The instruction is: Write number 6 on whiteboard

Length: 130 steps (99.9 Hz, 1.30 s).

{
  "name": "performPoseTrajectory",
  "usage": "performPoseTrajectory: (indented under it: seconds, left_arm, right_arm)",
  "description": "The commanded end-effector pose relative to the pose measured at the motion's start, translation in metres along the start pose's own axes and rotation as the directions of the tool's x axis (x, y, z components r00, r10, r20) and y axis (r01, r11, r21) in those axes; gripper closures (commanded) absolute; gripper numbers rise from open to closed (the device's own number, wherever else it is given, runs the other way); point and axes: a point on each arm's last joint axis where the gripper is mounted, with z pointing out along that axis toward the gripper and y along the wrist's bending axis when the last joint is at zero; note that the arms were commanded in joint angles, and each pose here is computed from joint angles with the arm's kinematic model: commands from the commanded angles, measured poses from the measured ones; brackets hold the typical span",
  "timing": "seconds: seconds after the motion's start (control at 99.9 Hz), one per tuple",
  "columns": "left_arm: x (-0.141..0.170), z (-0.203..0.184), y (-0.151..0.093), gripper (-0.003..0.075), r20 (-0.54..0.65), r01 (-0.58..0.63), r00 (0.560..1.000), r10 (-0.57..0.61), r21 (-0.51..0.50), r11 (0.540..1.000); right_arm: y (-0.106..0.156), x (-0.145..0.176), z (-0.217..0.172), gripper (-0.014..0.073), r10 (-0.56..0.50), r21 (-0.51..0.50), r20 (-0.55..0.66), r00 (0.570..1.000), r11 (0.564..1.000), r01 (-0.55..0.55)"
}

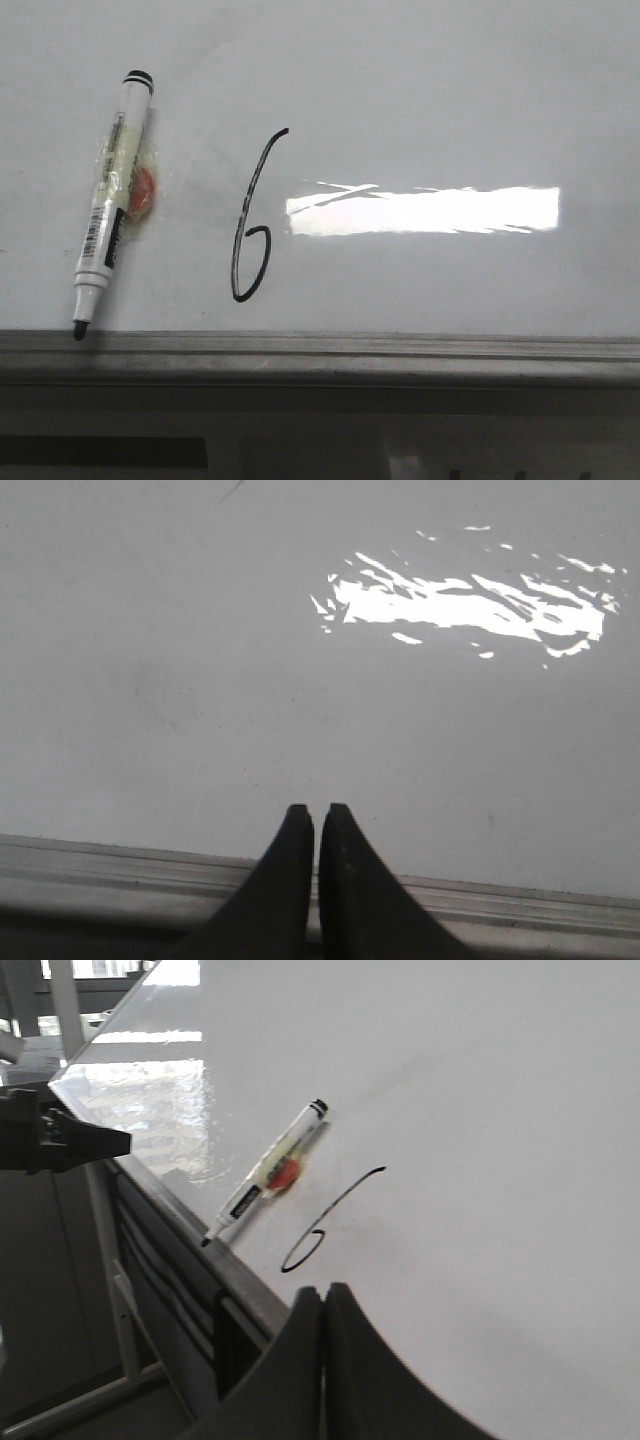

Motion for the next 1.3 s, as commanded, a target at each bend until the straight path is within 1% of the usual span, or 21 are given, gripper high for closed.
performPoseTrajectory:
  seconds: [0.0,0.09,0.18,0.19,0.2,0.22,0.25,0.29,0.31,0.33,0.34,0.37,0.49,0.581,0.661,0.761,0.911,1.031,1.071,1.231,1.291]
  left_arm:
    - [0.003,0.0,0.001,0.0741,0.048,0.011,0.999,-0.011,0.003,1.0]
    - [0.003,0.0,0.001,0.0741,0.048,0.011,0.999,-0.011,0.003,1.0]
    - [0.003,0.0,0.001,0.0741,0.048,0.011,0.999,-0.011,0.003,1.0]
    - [0.003,0.0,0.001,0.0741,0.048,0.011,0.999,-0.011,0.003,1.0]
    - [0.003,0.0,0.001,0.0741,0.048,0.011,0.999,-0.011,0.003,1.0]
    - [0.003,0.0,0.001,0.0741,0.048,0.011,0.999,-0.011,0.003,1.0]
    - [0.003,0.0,0.001,0.0741,0.048,0.011,0.999,-0.011,0.003,1.0]
    - [0.003,0.0,0.001,0.0741,0.048,0.011,0.999,-0.011,0.003,1.0]
    - [0.003,0.0,0.001,0.0741,0.048,0.011,0.999,-0.011,0.003,1.0]
    - [0.003,0.0,0.001,0.0741,0.048,0.011,0.999,-0.011,0.003,1.0]
    - [0.003,0.0,0.001,0.0741,0.048,0.011,0.999,-0.011,0.003,1.0]
    - [0.003,0.0,0.001,0.0741,0.048,0.011,0.999,-0.011,0.003,1.0]
    - [0.003,0.0,0.001,0.0741,0.048,0.011,0.999,-0.011,0.003,1.0]
    - [0.003,0.0,0.001,0.0741,0.048,0.011,0.999,-0.011,0.003,1.0]
    - [0.003,0.0,0.001,0.0741,0.048,0.011,0.999,-0.011,0.003,1.0]
    - [0.003,0.0,0.001,0.0741,0.048,0.011,0.999,-0.011,0.003,1.0]
    - [0.003,0.0,0.001,0.0741,0.048,0.011,0.999,-0.011,0.003,1.0]
    - [0.003,0.0,0.001,0.0741,0.048,0.011,0.999,-0.011,0.003,1.0]
    - [0.003,0.0,0.001,0.0741,0.048,0.011,0.999,-0.011,0.003,1.0]
    - [0.003,0.0,0.001,0.0741,0.048,0.011,0.999,-0.011,0.003,1.0]
    - [0.003,0.0,0.001,0.0741,0.048,0.011,0.999,-0.011,0.003,1.0]
  right_arm:
    - [-0.007,-0.014,-0.001,0.0659,-0.025,0.101,0.082,0.996,0.995,0.017]
    - [-0.014,-0.015,-0.002,0.0659,-0.035,0.215,0.086,0.996,0.976,0.015]
    - [-0.023,-0.016,-0.005,0.0659,-0.048,0.355,0.087,0.995,0.935,0.014]
    - [-0.025,-0.016,-0.006,0.0659,-0.051,0.392,0.083,0.995,0.92,0.014]
    - [-0.025,-0.016,-0.006,0.0659,-0.051,0.392,0.083,0.995,0.92,0.014]
    - [-0.028,-0.016,-0.007,0.0659,-0.054,0.44,0.077,0.996,0.898,0.014]
    - [-0.03,-0.016,-0.008,0.0659,-0.055,0.474,0.072,0.996,0.881,0.015]
    - [-0.035,-0.015,-0.011,0.0659,-0.059,0.548,0.062,0.996,0.837,0.015]
    - [-0.036,-0.015,-0.011,0.0659,-0.06,0.566,0.06,0.996,0.824,0.016]
    - [-0.038,-0.015,-0.013,0.0659,-0.059,0.598,0.055,0.997,0.801,0.014]
    - [-0.038,-0.015,-0.013,0.0659,-0.059,0.598,0.055,0.997,0.801,0.014]
    - [-0.04,-0.014,-0.014,0.0659,-0.058,0.631,0.048,0.997,0.776,0.015]
    - [-0.045,-0.011,-0.018,0.0659,-0.053,0.709,0.029,0.998,0.705,0.017]
    - [-0.048,0.0,-0.019,0.0659,-0.015,0.743,0.011,1.0,0.669,0.001]
    - [-0.048,0.012,-0.021,0.0659,0.025,0.759,-0.011,1.0,0.651,-0.007]
    - [-0.045,0.025,-0.022,0.0659,0.069,0.761,-0.02,0.997,0.649,-0.03]
    - [-0.042,0.044,-0.024,0.0659,0.062,0.763,-0.02,0.998,0.645,-0.025]
    - [-0.042,0.061,-0.026,0.0659,0.097,0.777,0.012,0.995,0.625,-0.07]
    - [-0.042,0.065,-0.027,0.0659,0.128,0.783,-0.032,0.991,0.62,-0.055]
    - [-0.041,0.071,-0.027,0.0659,0.165,0.783,-0.091,0.982,0.621,-0.031]
    - [-0.04,0.076,-0.028,0.0659,0.206,0.784,-0.131,0.97,0.62,-0.026]
